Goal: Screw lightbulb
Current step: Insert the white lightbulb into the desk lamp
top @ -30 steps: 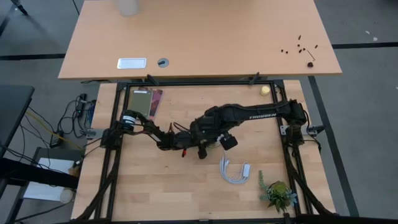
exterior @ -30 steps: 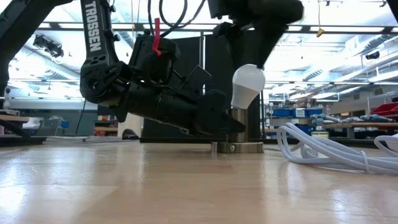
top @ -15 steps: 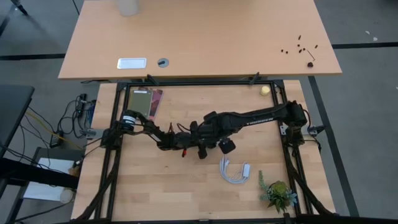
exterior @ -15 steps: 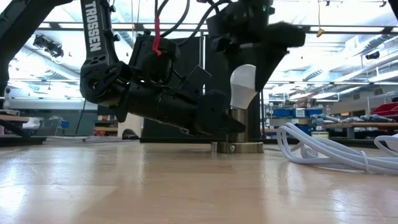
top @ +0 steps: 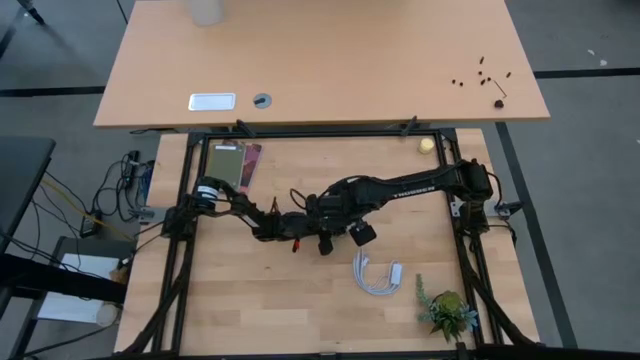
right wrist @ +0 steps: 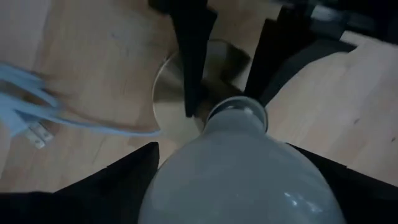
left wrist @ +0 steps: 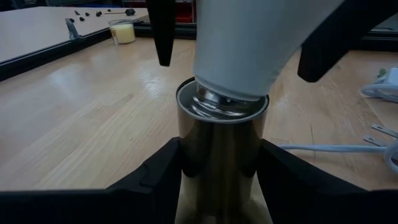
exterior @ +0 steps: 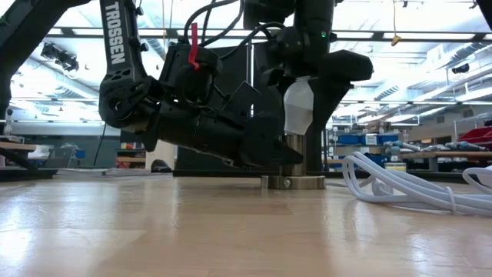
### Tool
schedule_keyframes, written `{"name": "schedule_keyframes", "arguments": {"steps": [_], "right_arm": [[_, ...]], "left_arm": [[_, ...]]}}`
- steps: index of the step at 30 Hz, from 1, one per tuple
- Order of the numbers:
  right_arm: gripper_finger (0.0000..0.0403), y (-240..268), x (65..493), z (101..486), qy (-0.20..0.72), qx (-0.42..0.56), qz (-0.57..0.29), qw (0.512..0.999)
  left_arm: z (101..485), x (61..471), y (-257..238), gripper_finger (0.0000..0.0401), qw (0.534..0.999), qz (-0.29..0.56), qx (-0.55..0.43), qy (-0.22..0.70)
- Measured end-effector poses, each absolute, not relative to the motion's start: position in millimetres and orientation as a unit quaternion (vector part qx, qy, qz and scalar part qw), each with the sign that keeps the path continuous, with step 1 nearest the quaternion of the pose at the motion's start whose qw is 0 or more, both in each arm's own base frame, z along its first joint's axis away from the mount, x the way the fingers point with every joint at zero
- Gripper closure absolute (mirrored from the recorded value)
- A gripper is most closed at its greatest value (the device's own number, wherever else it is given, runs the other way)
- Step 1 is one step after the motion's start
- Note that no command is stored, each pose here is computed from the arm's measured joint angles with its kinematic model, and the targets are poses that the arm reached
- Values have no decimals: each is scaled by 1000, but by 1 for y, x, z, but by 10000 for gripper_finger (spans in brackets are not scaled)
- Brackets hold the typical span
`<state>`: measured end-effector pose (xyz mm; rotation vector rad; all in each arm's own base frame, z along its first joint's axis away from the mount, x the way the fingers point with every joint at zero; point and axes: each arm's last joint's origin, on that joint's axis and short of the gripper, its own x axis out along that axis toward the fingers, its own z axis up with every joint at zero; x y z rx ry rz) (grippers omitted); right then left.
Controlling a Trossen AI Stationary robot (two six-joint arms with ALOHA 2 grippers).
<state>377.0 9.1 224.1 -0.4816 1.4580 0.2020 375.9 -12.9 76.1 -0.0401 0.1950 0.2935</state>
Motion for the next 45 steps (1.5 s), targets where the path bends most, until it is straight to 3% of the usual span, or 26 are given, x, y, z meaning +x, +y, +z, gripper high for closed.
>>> {"name": "schedule_keyframes", "arguments": {"steps": [9,15,20,27,35,45], "right_arm": [[153,5,382,225,639,-209,95,734],[153,1,382,225,640,-207,94,734],[130,-7,386,233,629,-200,100,745],[154,-21,388,246,620,-166,109,759],[131,-21,387,245,622,-125,123,763],[146,-20,385,232,621,-108,121,767]], "left_arm": [[76,376,-13,214,984,146,-20,97],[76,376,-13,214,984,147,-20,97],[76,376,-12,214,984,150,-20,97],[76,376,-13,214,984,146,-9,99],[76,376,-13,214,985,144,-8,99],[77,376,-14,214,986,136,-9,97]]}}
